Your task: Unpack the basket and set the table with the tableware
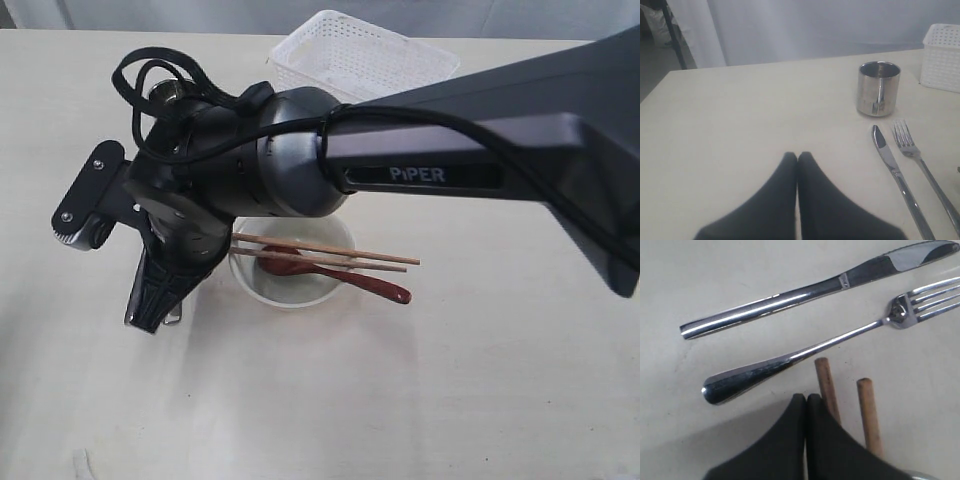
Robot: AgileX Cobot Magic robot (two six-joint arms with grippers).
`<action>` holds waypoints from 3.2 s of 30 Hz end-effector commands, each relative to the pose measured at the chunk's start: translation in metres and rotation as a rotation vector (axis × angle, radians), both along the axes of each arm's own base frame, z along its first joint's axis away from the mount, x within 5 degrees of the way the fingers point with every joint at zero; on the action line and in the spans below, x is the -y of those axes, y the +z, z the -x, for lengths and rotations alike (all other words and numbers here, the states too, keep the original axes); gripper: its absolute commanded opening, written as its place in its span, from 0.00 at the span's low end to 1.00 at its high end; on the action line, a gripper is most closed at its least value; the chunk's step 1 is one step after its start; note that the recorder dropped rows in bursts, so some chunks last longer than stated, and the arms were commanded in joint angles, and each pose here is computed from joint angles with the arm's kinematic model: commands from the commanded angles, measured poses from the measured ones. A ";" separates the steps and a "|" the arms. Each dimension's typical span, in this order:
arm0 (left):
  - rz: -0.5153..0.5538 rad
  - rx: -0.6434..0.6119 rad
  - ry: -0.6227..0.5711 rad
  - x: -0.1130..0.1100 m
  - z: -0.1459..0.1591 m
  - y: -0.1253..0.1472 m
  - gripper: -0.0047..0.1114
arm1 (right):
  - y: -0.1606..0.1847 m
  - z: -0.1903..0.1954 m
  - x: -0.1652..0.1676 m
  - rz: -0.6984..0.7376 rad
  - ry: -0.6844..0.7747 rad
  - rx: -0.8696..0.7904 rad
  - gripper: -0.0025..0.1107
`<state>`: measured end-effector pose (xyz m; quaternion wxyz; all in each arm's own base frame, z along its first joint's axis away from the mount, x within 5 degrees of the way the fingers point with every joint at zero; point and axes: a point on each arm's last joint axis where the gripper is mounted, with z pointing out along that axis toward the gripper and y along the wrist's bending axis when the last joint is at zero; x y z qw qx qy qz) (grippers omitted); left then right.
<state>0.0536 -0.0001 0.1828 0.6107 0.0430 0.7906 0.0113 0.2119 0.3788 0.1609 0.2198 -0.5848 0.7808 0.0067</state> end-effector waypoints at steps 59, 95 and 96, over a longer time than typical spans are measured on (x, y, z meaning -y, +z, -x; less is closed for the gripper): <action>0.007 0.000 -0.005 0.000 0.000 -0.001 0.04 | -0.005 -0.060 0.225 0.062 -0.921 -0.461 0.02; 0.007 0.000 -0.005 0.000 0.000 -0.001 0.04 | -0.001 -0.050 0.204 0.009 -0.847 -0.497 0.02; 0.007 0.000 -0.005 0.000 0.000 -0.001 0.04 | -0.001 -0.050 0.205 0.010 -0.844 -0.491 0.02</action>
